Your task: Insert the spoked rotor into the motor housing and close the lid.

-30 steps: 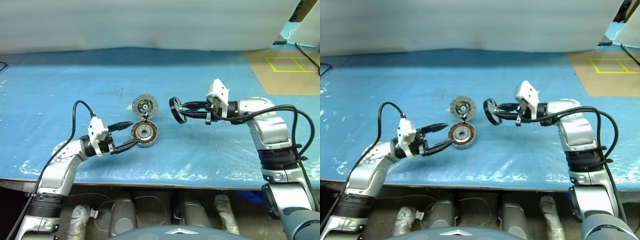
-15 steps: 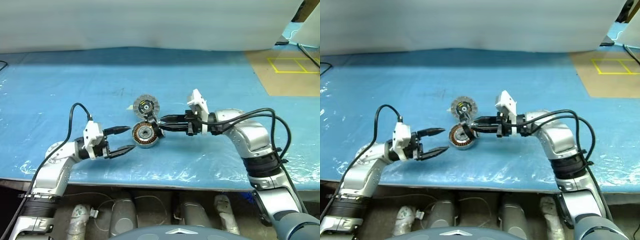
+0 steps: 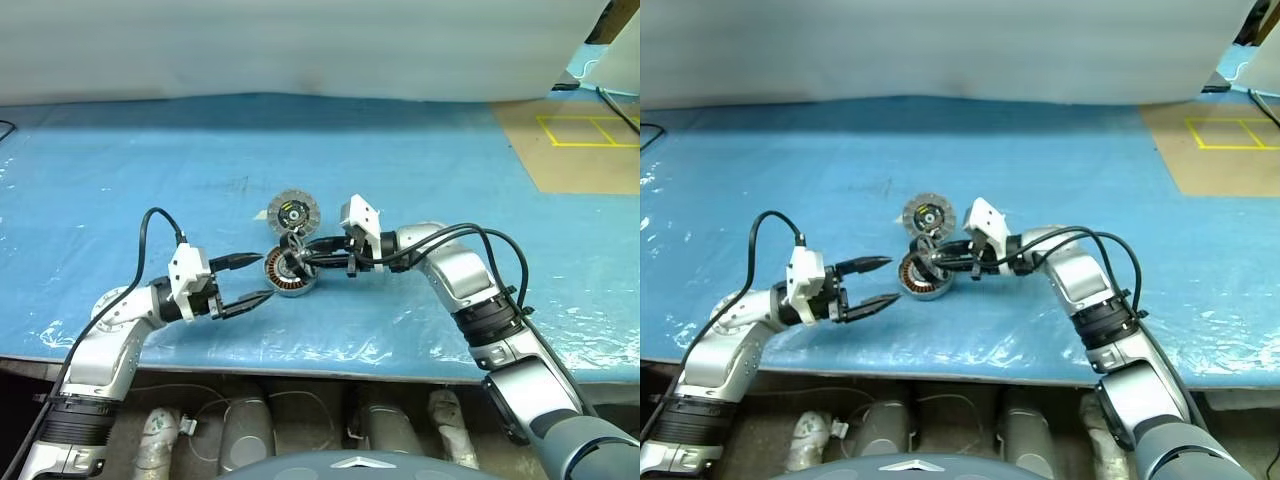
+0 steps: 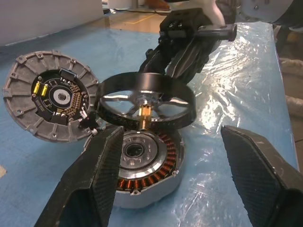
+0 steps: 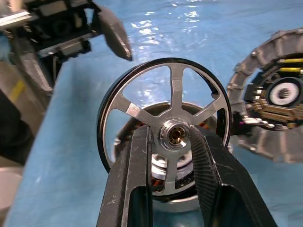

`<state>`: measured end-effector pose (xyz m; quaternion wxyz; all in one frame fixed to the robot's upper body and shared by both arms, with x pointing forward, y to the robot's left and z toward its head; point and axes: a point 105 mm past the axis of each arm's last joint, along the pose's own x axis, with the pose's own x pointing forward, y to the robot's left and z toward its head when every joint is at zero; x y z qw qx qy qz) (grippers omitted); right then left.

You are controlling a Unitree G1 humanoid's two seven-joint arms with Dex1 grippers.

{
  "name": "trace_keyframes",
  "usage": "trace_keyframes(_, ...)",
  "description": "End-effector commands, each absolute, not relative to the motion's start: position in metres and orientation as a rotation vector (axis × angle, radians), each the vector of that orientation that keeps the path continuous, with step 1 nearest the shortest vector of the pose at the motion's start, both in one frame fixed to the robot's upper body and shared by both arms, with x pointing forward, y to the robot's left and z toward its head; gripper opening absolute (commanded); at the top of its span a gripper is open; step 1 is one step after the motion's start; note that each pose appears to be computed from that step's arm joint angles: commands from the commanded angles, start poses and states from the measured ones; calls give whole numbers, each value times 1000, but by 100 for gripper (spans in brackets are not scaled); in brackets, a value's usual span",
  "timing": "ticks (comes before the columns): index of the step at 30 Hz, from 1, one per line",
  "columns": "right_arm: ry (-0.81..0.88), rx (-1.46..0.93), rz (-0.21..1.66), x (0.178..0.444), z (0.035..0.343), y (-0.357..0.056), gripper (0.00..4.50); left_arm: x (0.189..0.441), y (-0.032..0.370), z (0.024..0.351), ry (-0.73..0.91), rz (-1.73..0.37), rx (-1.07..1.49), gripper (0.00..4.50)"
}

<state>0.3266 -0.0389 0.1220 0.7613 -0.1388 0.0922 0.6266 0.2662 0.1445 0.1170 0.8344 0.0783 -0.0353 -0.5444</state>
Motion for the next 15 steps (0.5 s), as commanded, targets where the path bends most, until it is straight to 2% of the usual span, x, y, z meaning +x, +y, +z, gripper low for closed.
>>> trace_keyframes(1,150,-330,1373,326,133,-36,76,265,139,130,-115,-1166,184,348)
trace_keyframes(15,162,-433,1346,327,124,-38,76,265,134,135,-113,-1174,181,348)
